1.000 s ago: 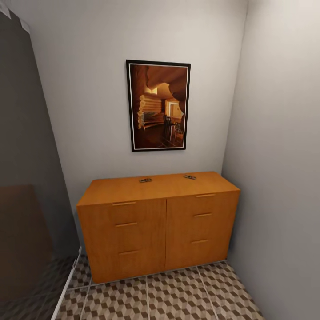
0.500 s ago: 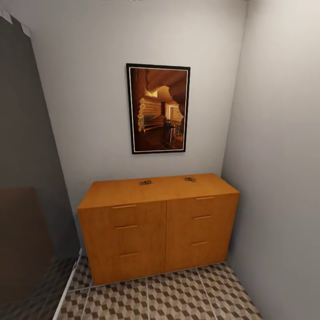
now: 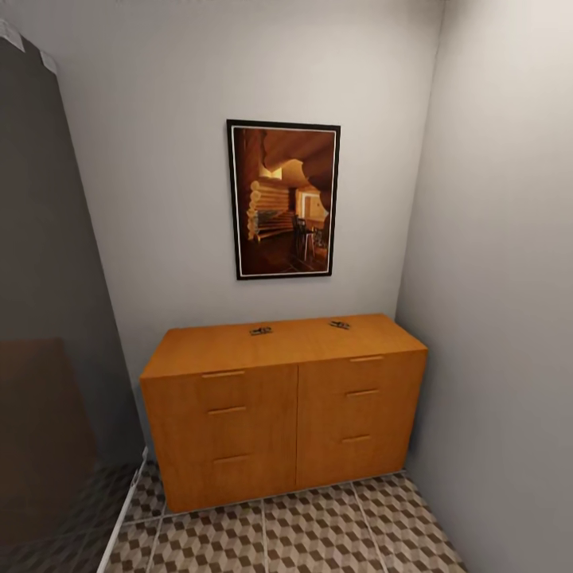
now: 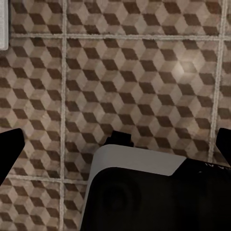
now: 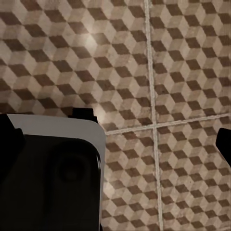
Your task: Take the four mousetraps from the cabinet in the bathroom and place them on the bathroom floor. Make sure all four end up on the same floor surface, and ensure that at least two of them are either under or directly next to the same bathroom sink.
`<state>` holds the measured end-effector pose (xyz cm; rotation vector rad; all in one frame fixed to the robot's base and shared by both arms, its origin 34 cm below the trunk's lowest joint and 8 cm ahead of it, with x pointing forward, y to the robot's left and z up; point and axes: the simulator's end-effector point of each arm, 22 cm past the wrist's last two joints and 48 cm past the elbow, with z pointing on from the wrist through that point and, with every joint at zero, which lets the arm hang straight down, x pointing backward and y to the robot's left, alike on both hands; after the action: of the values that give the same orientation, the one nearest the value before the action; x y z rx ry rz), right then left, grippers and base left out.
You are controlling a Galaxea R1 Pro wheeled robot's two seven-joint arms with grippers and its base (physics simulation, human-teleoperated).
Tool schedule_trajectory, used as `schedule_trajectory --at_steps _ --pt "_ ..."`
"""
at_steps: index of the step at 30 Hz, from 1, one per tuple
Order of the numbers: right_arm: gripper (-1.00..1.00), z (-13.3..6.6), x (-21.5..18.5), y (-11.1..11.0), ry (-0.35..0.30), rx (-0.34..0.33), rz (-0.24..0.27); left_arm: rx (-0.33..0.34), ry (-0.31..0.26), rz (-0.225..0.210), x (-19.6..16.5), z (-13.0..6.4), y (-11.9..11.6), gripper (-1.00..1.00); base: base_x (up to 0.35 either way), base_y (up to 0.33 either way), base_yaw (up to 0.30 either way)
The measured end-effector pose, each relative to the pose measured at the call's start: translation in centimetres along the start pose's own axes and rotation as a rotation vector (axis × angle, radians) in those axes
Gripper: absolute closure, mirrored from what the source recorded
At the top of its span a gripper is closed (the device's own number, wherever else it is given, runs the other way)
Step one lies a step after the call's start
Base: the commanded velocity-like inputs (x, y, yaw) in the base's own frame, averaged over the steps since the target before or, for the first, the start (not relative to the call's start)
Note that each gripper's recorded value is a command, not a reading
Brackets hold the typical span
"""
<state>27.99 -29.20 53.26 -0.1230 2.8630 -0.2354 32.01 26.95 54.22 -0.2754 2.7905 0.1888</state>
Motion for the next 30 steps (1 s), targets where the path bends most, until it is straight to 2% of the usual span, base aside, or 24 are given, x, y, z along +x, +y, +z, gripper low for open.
schedule_trajectory --at_steps 7,18,24,27,30 --pt "-1.0 -0.9 -0.2 -0.2 0.0 0.0 -0.003 0.0 0.0 -0.001 -0.2 -0.9 0.1 -1.0 0.0 0.0 0.0" --pt "-1.0 -0.9 -0.2 -0.2 -0.002 0.0 -0.016 0.001 -0.001 0.0 -0.3 -0.9 0.1 -1.0 0.0 0.0 0.0" --pt "-1.0 -1.3 2.6 -0.3 0.021 0.017 0.023 -0.084 0.03 -0.023 2.8 -1.0 4.3 -1.0 0.0 0.0 0.0" --pt "-1.0 -1.4 3.4 -0.2 0.017 0.013 0.03 -0.123 0.021 -0.04 3.2 -1.1 6.2 -1.0 0.0 0.0 0.0" --pt "-1.0 -1.4 4.2 -1.2 0.012 0.024 0.027 -0.143 0.003 -0.044 3.3 -1.1 7.7 -1.0 0.0 0.0 0.0"
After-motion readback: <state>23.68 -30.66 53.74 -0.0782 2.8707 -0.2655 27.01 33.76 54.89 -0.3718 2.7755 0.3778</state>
